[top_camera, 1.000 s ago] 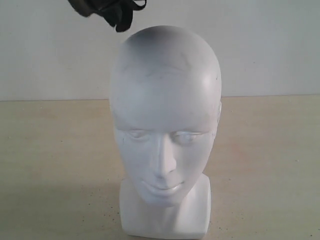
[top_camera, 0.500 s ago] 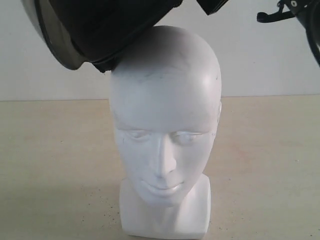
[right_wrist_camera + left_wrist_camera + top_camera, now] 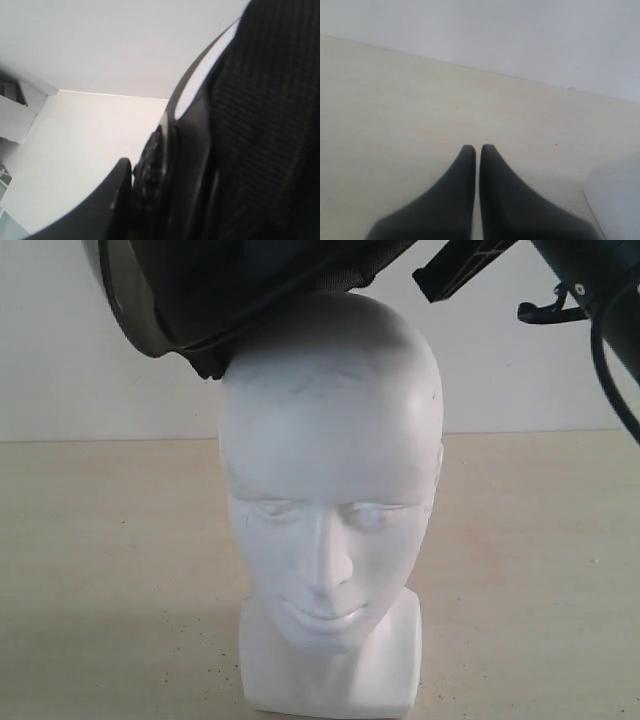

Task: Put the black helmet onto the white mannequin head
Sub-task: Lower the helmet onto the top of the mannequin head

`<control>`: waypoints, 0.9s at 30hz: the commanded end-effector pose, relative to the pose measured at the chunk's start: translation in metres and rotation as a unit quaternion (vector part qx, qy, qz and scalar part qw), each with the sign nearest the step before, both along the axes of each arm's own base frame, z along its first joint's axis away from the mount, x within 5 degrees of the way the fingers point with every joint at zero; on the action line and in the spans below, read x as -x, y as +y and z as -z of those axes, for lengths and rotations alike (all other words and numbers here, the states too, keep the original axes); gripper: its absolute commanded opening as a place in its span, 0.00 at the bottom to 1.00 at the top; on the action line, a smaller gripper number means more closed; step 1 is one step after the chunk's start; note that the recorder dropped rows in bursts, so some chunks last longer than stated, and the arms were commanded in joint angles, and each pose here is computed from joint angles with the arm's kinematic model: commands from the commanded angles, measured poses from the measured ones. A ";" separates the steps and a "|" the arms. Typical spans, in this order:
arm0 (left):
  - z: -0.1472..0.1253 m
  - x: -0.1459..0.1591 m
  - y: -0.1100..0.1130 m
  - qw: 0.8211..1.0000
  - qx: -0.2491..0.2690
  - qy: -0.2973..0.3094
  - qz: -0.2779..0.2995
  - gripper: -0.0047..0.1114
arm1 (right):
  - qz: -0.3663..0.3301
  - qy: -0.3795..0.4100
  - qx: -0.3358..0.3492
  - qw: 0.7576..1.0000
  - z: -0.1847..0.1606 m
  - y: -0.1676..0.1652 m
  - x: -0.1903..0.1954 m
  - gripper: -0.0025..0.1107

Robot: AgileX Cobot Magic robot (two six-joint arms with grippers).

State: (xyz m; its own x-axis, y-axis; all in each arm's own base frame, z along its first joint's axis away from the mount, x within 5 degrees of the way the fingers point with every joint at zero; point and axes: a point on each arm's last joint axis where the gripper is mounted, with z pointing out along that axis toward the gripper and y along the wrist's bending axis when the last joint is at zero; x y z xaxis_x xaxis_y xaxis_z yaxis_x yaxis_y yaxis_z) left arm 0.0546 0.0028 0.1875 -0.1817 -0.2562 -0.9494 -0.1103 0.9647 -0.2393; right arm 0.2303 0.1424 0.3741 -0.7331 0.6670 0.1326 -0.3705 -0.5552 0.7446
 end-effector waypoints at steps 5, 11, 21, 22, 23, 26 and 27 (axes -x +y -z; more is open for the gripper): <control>0.001 0.000 -0.001 1.000 0.003 -0.001 0.004 0.08 | 0.028 -0.010 -0.001 1.000 0.003 -0.001 -0.005 0.02; 0.001 0.000 -0.001 1.000 0.003 -0.001 0.004 0.08 | 0.027 -0.011 0.000 1.000 0.003 -0.001 -0.005 0.02; 0.001 0.000 -0.001 1.000 0.003 -0.001 0.004 0.08 | 0.034 -0.015 0.007 0.999 0.004 -0.001 -0.005 0.02; 0.001 0.000 -0.001 1.000 0.003 -0.001 0.004 0.08 | 0.033 -0.015 0.007 0.999 0.004 -0.001 -0.005 0.02; 0.001 0.000 -0.001 1.000 0.003 -0.001 0.004 0.08 | 0.034 -0.014 0.006 0.999 0.004 -0.001 -0.006 0.02; 0.001 0.000 -0.001 1.000 0.003 -0.001 0.004 0.08 | 0.034 -0.014 0.006 0.999 0.004 -0.001 -0.006 0.02; 0.001 0.000 -0.001 1.000 0.003 -0.001 0.004 0.08 | 0.034 -0.014 0.006 0.999 0.004 -0.001 -0.006 0.02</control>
